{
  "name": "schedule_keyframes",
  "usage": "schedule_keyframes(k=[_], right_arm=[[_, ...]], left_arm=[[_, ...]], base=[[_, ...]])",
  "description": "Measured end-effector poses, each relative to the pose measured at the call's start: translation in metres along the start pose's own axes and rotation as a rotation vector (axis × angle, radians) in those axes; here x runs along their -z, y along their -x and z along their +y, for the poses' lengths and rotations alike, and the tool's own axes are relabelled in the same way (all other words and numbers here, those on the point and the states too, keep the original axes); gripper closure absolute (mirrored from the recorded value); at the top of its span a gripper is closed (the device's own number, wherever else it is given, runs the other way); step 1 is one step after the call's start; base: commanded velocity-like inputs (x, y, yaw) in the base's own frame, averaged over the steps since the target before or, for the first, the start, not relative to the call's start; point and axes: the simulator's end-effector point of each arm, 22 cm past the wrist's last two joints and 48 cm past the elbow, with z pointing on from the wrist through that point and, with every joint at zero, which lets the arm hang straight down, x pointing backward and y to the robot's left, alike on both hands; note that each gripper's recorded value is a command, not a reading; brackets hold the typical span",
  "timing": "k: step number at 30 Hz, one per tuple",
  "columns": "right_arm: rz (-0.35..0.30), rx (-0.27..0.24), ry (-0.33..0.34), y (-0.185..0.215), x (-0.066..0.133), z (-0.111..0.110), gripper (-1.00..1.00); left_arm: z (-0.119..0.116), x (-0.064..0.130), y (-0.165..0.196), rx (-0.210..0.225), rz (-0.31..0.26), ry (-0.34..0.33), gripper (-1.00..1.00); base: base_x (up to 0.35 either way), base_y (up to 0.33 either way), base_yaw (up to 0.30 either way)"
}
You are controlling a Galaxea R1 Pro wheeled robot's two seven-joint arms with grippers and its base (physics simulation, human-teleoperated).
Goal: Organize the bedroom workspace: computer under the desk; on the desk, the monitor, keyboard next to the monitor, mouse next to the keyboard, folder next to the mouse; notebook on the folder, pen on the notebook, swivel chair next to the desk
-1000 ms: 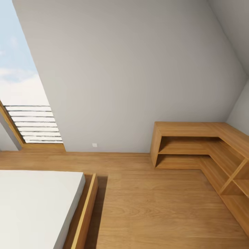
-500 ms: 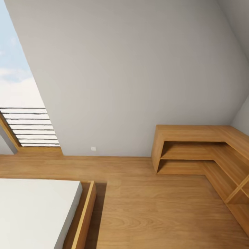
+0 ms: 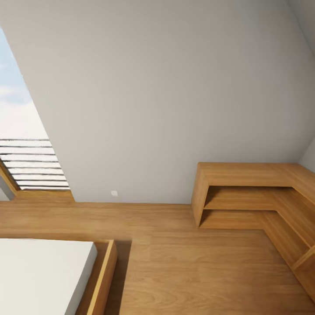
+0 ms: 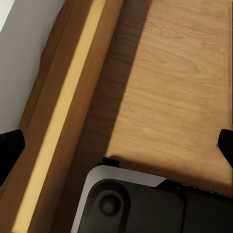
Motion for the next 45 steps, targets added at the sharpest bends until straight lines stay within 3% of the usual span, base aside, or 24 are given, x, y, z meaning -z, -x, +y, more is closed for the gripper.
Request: schedule_keyframes(k=[29,45], right_arm=[[0.0,0.0,0.002,0.0,0.0001,0.0012,-1.0],[0.0,0.0,0.002,0.0,-0.0001,0.0013,-1.0]], left_arm=[[0.0,0.0,0.0,0.0,0.0,0.0,-1.0],[0.0004,-0.0002,-0.0001,0.0,0.001,0.001,-1.0]], base=[[0.29,-0.101,-0.003],[0.171,-0.003,-0.2]])
